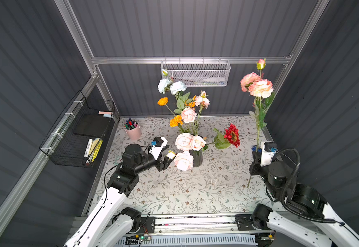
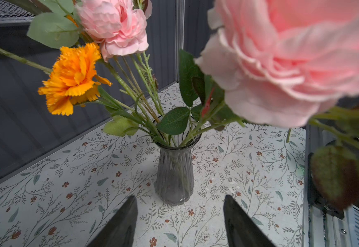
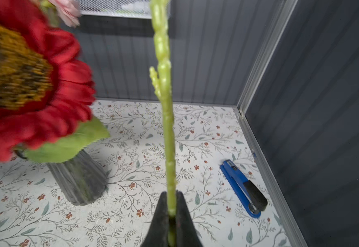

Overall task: Pick out pink flowers from the vase
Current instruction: Place the flower at the center of the board.

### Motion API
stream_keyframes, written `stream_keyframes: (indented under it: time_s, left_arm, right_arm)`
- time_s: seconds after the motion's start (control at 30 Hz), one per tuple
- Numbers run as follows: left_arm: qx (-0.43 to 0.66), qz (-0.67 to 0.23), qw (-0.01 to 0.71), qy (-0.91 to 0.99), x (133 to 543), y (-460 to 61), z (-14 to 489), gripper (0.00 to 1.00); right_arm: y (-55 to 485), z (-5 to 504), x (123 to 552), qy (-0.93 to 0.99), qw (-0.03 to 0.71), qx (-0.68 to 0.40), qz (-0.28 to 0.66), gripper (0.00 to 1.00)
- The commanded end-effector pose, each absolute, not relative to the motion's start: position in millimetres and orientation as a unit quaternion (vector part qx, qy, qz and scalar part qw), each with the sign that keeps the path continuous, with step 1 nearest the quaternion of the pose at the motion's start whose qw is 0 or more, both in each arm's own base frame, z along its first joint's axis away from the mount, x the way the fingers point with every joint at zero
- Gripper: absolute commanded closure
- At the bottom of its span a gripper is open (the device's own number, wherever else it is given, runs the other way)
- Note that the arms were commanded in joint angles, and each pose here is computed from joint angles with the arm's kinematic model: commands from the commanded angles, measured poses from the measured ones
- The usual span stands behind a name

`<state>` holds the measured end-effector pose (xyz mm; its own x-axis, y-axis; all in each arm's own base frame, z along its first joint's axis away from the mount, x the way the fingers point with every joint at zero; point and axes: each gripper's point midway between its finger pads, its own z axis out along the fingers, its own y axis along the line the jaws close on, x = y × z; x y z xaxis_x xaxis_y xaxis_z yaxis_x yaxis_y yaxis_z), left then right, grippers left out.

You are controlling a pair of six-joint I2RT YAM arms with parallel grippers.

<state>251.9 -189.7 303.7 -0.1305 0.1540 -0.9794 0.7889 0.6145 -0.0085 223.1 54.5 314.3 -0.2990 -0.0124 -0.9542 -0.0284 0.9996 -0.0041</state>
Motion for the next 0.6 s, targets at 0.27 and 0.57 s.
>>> stream_keyframes:
  time_s: [0.27, 0.57]
  left_arm:
    - [0.288, -0.323, 0.602, 0.671, 271.3, -197.8, 297.2, 0.36]
    - [0.311, -0.338, 0.660, 0.595, 268.7, -205.5, 293.8, 0.42]
  right_arm:
    - [83.8, 242.9, 301.6, 0.866, 0.471, -0.007, 0.167, 1.00]
    - [75.8, 187.1, 336.7, 0.899, 0.391, 0.005, 0.198, 1.00]
